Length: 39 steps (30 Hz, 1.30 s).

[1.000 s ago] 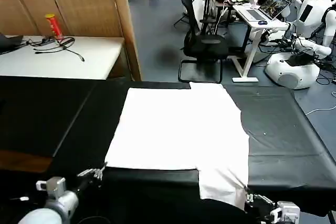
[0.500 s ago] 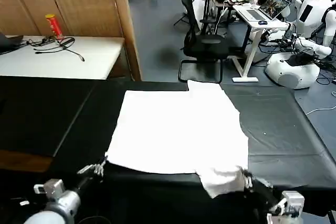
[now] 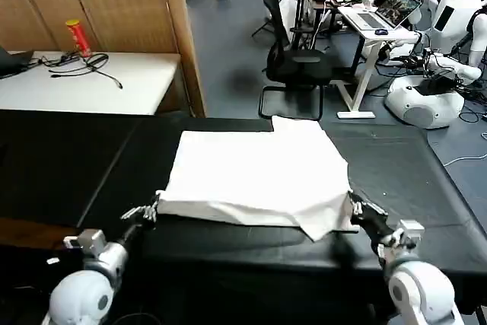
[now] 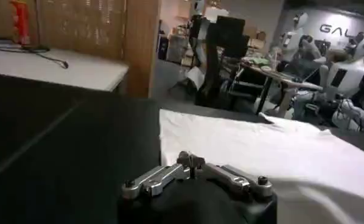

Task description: Fold and organize the clothes.

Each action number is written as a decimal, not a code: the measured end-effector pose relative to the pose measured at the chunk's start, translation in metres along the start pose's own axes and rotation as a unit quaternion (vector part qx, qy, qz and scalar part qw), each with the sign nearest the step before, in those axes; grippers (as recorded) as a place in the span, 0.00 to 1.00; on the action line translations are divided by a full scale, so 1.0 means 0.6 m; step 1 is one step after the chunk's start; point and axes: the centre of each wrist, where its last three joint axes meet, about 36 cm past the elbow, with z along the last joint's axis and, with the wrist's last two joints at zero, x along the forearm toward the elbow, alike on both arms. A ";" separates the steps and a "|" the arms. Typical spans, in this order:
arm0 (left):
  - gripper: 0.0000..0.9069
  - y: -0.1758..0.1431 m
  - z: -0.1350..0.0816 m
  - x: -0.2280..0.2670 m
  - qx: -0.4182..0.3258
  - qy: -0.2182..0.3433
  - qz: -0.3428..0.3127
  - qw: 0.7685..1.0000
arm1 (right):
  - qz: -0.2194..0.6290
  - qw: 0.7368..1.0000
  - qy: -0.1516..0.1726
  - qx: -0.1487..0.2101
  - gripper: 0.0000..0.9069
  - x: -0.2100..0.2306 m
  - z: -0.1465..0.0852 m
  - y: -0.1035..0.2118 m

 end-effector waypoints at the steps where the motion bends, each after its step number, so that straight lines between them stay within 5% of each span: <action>1: 0.00 0.001 0.001 -0.009 -0.005 0.000 -0.002 1.000 | 0.001 1.000 0.002 0.002 0.00 -0.010 0.001 -0.001; 18: 0.00 0.028 0.005 -0.111 -0.040 0.008 -0.005 0.999 | 0.015 1.000 0.016 -0.003 0.00 -0.102 0.009 -0.007; 19: 0.23 0.028 0.005 -0.114 -0.042 0.008 -0.004 0.999 | 0.015 1.000 0.016 -0.004 0.00 -0.104 0.008 -0.006; 20: 0.97 0.028 0.005 -0.117 -0.043 0.009 -0.003 0.999 | 0.015 1.000 0.017 -0.005 0.17 -0.106 0.008 -0.006; 21: 0.97 0.027 0.005 -0.121 -0.045 0.010 -0.002 0.999 | 0.014 1.000 0.019 -0.005 0.97 -0.108 0.006 -0.006; 29: 0.97 0.024 0.010 -0.131 -0.045 0.018 -0.001 0.999 | -0.002 0.999 0.050 0.006 0.97 -0.083 -0.002 -0.014; 39: 0.97 0.030 0.008 -0.090 -0.027 0.038 0.001 0.999 | -0.012 0.997 0.060 0.043 0.97 0.034 -0.027 -0.024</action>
